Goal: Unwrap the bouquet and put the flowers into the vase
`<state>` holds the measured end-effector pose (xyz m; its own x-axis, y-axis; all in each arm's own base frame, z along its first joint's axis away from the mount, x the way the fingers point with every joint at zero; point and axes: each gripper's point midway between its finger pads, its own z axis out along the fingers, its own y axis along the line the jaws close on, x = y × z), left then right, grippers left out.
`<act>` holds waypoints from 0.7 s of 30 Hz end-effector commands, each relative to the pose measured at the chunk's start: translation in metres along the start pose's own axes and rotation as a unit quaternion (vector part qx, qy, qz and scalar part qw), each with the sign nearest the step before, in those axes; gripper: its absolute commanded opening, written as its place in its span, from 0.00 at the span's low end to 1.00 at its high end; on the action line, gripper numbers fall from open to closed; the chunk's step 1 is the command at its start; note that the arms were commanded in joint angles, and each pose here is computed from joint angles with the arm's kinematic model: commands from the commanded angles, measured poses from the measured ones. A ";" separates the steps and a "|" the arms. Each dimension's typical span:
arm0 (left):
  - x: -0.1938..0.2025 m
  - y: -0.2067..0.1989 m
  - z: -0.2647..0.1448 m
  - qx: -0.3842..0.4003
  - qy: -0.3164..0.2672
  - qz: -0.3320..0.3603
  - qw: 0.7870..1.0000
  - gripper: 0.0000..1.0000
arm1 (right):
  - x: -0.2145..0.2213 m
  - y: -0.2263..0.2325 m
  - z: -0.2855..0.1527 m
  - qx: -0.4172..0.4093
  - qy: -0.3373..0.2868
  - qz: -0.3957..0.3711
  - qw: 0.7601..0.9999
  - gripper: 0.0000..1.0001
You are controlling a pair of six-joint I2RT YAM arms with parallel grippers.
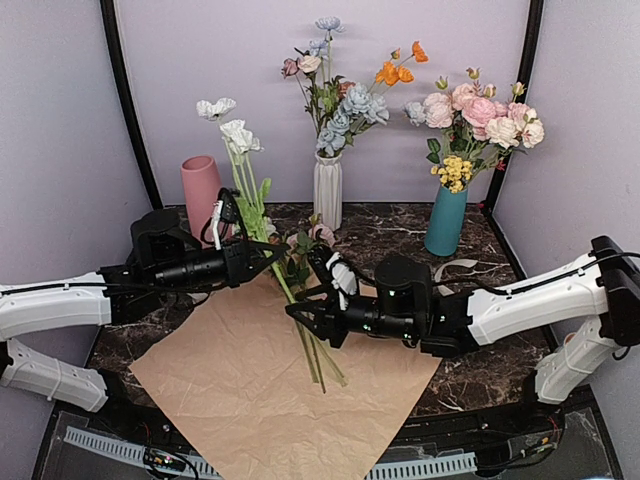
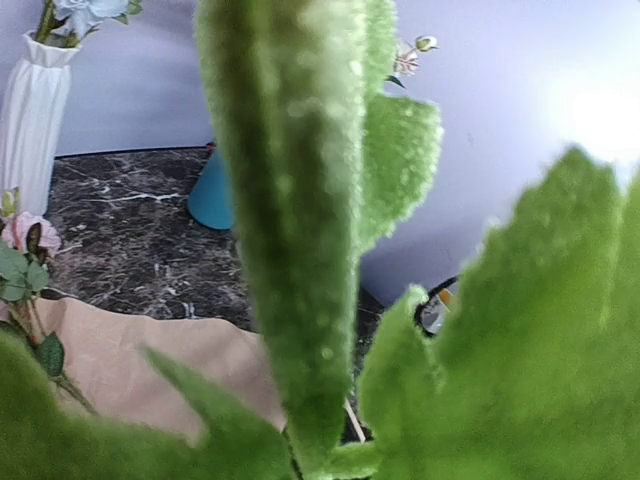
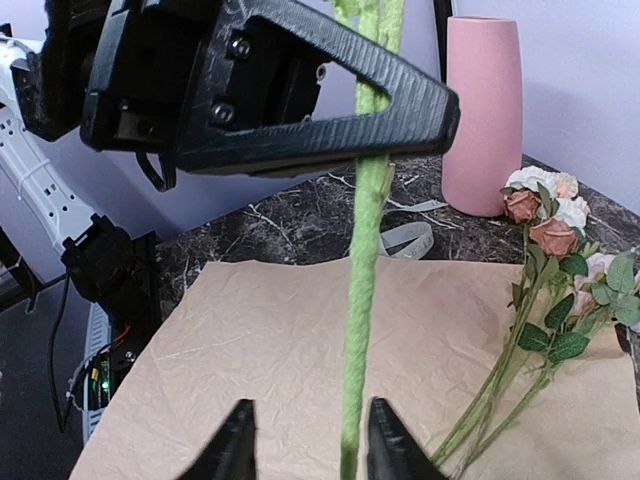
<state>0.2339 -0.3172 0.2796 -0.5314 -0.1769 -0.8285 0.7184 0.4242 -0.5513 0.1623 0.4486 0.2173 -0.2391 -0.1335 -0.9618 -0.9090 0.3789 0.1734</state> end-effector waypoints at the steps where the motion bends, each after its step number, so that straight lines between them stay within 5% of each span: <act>1: -0.060 0.002 -0.022 -0.104 -0.041 0.079 0.991 0.00 | -0.025 -0.008 -0.004 0.004 -0.035 0.009 0.999 0.54; 3: -0.096 0.008 -0.038 -0.170 -0.067 0.115 0.976 0.00 | -0.028 -0.019 -0.008 0.014 -0.042 0.016 0.999 0.71; 8: -0.185 0.018 -0.077 -0.279 -0.126 0.187 0.933 0.00 | -0.032 -0.048 -0.019 0.043 -0.046 0.018 0.998 0.85; 21: -0.368 0.042 -0.138 -0.464 -0.245 0.303 0.796 0.00 | -0.014 -0.071 -0.044 0.071 -0.048 0.039 0.996 0.86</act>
<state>0.3940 -0.1452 0.5308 0.1052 -0.0065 -0.9944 0.1483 0.9889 0.0093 0.2127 0.3902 0.2218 -0.2706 -0.0561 -0.9611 -0.8391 0.5031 0.2069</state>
